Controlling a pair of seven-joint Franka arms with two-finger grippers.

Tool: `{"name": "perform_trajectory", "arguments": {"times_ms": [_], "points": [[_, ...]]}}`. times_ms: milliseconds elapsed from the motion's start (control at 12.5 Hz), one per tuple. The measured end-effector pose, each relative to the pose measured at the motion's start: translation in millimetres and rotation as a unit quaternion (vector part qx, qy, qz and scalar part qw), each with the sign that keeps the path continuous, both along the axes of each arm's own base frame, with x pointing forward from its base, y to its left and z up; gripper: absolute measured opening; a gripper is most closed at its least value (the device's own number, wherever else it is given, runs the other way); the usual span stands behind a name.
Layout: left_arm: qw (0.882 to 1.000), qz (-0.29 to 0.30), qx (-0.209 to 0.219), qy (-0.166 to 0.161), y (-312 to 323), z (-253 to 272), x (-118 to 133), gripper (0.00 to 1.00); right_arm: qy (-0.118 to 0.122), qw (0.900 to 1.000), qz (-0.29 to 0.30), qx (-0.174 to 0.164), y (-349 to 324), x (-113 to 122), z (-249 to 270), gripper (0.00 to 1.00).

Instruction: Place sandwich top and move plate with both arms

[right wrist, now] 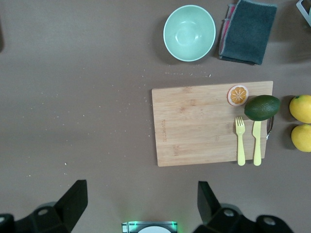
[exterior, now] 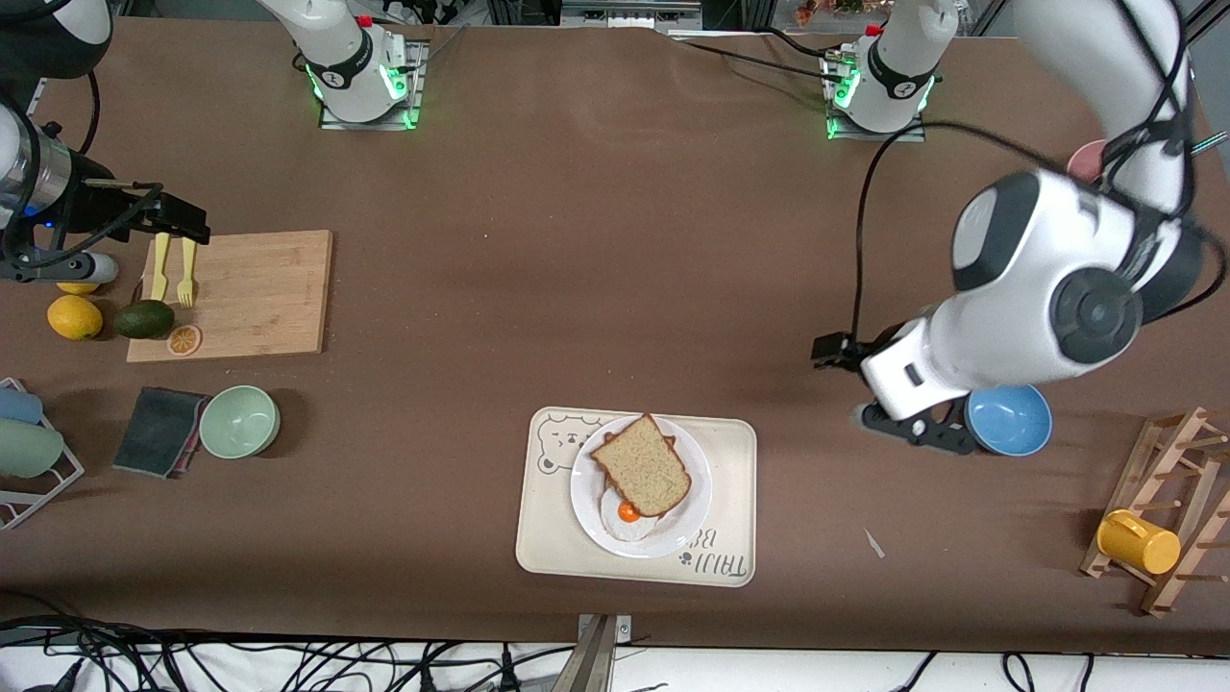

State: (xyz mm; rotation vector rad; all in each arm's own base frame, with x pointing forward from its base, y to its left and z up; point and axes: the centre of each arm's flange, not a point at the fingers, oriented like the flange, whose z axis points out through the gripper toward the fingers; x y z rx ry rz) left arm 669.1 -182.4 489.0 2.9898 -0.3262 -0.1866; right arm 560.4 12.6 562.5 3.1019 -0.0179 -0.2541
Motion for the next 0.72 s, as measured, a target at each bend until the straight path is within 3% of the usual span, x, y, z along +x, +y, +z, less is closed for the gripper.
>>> {"name": "perform_trajectory", "arguments": {"times_ms": [241,722], "points": [[1.000,0.013,0.022,-0.006,25,54,-37,1.00,0.000,1.000,0.000,0.000,0,0,0,1.00],[0.997,0.071,0.036,-0.004,102,83,-100,1.00,0.000,1.000,0.000,0.000,0,0,0,1.00]]}}
